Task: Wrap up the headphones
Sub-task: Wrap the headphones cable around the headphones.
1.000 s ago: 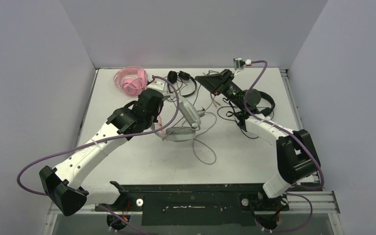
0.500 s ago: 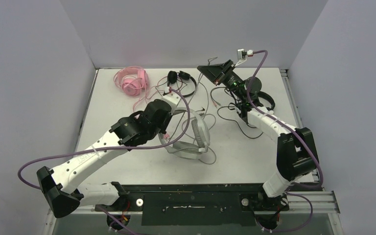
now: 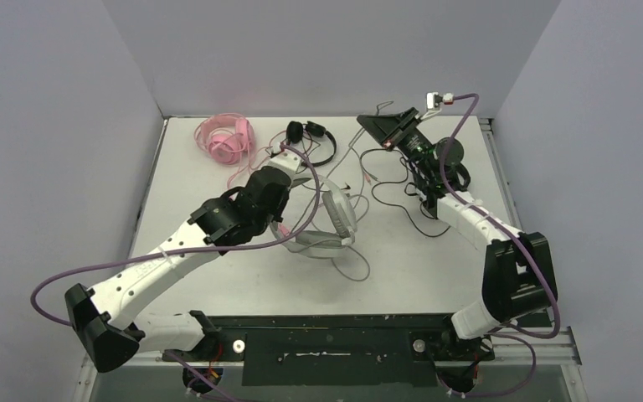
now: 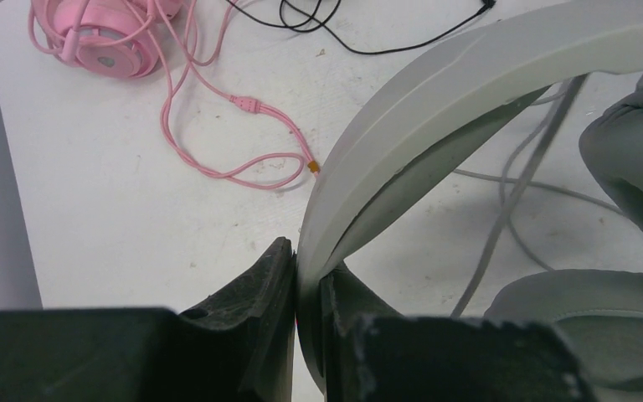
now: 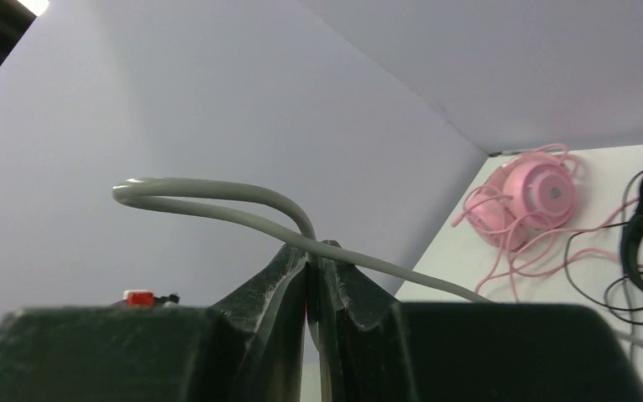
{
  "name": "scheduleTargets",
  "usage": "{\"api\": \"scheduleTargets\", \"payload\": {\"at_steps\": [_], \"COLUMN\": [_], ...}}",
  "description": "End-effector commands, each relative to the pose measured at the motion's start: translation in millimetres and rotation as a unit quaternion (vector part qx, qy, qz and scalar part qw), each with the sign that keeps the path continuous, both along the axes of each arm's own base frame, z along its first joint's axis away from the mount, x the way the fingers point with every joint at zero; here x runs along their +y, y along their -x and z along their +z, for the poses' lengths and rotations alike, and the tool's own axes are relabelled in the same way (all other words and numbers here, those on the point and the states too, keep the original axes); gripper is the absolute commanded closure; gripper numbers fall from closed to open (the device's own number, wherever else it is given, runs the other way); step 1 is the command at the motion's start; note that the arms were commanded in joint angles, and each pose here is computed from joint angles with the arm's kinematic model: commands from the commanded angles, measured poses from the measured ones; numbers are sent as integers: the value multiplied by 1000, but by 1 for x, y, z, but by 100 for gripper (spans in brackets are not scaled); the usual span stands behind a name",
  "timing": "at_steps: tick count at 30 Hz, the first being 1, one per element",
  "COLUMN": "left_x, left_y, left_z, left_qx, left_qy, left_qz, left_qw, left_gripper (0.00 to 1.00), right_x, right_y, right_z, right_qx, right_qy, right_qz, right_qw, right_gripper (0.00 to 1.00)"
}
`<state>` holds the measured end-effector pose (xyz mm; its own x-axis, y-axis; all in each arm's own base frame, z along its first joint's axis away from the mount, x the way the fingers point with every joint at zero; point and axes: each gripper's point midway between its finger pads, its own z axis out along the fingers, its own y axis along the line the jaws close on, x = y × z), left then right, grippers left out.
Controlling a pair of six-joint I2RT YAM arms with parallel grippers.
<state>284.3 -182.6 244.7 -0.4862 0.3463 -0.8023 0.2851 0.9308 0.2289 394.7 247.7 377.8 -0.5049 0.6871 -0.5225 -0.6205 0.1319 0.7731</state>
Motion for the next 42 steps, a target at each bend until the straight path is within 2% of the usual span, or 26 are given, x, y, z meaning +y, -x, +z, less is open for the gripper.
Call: {"api": "scheduleTargets", "payload": {"at_steps": [1,5,14,21,25,29,32,34,38,42], "left_x": [-14,-16,2,16,13,13,6,3,2,-4], "left_y": [2,5,-1,-28,-40,-51,-51,-48,-39,-26], "left_z": [53,42,1,13,26,33,38,40,46,61], "left_qx": [-63,-43,-3,-33,-55,-76,-71,-62,-47,-27], "left_qy": [106,90,3,-16,-18,-27,-20,-16,3,71], "left_qz": [-24,-35,9,96,111,128,108,98,83,67], "left_qw": [992,994,1000,995,992,988,991,993,995,995], "left_gripper": [100,100,100,100,100,100,100,100,100,100], "right_x": [-38,-45,-45,-33,-9,0,-7,-18,-52,-70], "right_y": [-5,-2,20,84,115,140,123,100,69,70], "right_z": [17,16,69,93,87,83,58,25,-43,-101], "right_qx": [-19,-26,-91,-153,-168,-177,-134,-85,-18,14], "right_qy": [7,4,5,-48,-21,-9,49,118,251,323], "right_qz": [-80,-80,-41,58,94,93,52,-3,-93,-107], "right_qw": [997,996,995,985,981,980,988,989,963,940], "right_gripper": [90,91,89,80,84,84,81,78,77,66]}}
